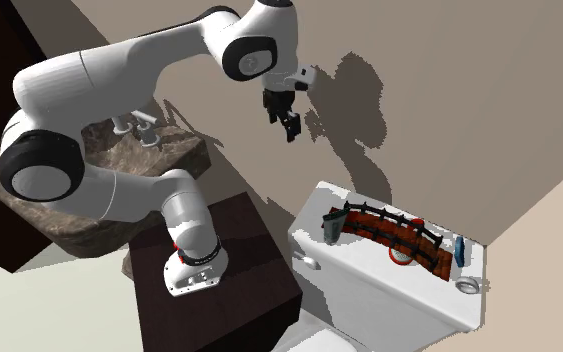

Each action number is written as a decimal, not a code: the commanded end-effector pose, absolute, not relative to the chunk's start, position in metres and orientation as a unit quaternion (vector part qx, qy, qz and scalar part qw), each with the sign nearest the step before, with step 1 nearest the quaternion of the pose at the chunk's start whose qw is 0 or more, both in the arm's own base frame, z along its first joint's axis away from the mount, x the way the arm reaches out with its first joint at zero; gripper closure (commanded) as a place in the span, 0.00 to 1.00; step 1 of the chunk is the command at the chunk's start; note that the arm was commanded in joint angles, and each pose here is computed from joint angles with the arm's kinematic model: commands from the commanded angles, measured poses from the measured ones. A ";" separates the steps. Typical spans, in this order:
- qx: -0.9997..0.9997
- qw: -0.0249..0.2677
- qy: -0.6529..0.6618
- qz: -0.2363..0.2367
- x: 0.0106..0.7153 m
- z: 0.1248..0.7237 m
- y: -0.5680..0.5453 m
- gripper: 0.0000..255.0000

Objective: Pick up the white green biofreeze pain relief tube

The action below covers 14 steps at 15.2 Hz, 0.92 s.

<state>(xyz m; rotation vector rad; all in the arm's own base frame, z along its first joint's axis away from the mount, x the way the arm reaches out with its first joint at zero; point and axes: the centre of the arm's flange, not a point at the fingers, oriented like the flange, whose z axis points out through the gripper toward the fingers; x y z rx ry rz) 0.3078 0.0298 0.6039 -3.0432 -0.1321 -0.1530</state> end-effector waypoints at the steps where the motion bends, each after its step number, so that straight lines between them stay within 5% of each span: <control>1: -0.997 0.046 -0.043 -0.050 0.308 0.604 0.030 0.00; 14: -0.995 0.028 0.075 0.055 0.351 0.559 -0.130 0.00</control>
